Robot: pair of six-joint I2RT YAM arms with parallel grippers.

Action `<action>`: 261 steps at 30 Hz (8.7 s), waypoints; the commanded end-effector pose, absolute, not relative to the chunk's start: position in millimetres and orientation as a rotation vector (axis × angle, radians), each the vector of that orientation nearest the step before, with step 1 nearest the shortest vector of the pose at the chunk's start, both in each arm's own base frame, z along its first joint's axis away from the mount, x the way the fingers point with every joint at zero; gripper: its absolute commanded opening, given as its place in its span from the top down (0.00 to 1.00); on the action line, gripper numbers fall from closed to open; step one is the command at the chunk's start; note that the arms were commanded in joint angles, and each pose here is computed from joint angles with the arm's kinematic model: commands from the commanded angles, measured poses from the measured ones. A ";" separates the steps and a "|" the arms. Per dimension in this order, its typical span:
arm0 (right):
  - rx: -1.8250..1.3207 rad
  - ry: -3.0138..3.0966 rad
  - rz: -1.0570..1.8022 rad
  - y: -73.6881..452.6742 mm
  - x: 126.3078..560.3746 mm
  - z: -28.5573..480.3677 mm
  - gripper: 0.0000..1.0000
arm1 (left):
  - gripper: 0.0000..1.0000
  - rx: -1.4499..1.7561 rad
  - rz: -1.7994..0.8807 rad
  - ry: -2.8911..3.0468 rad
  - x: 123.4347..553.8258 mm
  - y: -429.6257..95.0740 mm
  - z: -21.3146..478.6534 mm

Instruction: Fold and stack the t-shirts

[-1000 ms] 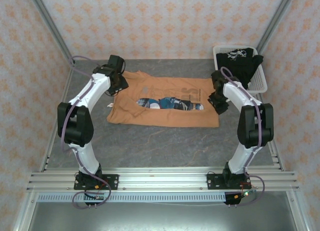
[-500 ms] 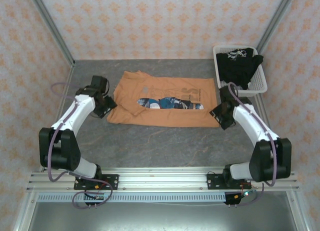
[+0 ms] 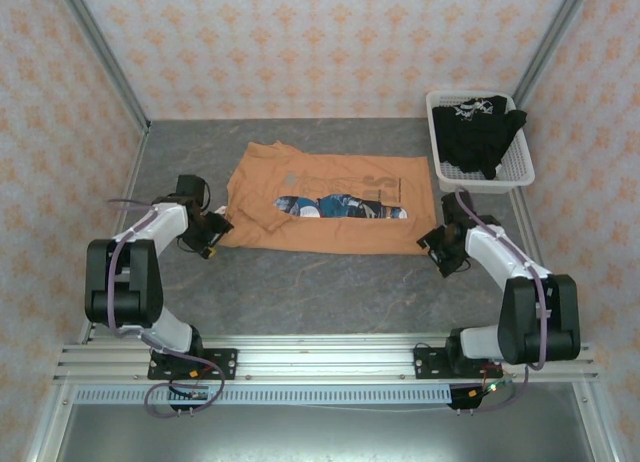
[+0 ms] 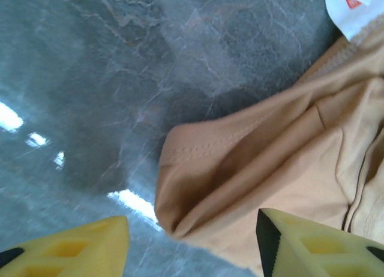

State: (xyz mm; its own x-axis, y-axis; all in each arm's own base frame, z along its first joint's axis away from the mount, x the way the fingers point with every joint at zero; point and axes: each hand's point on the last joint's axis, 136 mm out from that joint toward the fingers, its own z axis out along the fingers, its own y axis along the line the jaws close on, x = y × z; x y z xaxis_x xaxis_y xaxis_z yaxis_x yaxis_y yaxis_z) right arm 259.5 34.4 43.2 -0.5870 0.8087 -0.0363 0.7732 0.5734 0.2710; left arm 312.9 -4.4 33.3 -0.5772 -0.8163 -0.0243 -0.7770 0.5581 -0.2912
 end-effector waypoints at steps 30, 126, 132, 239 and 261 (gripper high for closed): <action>1.320 2.700 0.169 19.7 269.5 70.0 1.00 | 1.00 -1.396 -0.282 2.528 264.0 8.6 80.1; 0.533 2.583 0.869 182.9 262.1 148.3 0.41 | 1.00 -1.368 -0.363 2.514 252.1 -103.3 57.0; 0.562 2.607 0.826 179.4 262.6 142.3 0.42 | 1.00 -1.163 -0.252 2.646 277.1 -112.7 68.3; 0.530 2.664 0.958 201.5 268.4 125.9 0.42 | 0.52 -0.950 -0.428 2.757 343.6 -150.8 51.1; 0.558 2.667 0.931 196.1 265.2 122.3 0.42 | 0.74 -0.789 -0.276 2.888 345.0 -167.5 26.3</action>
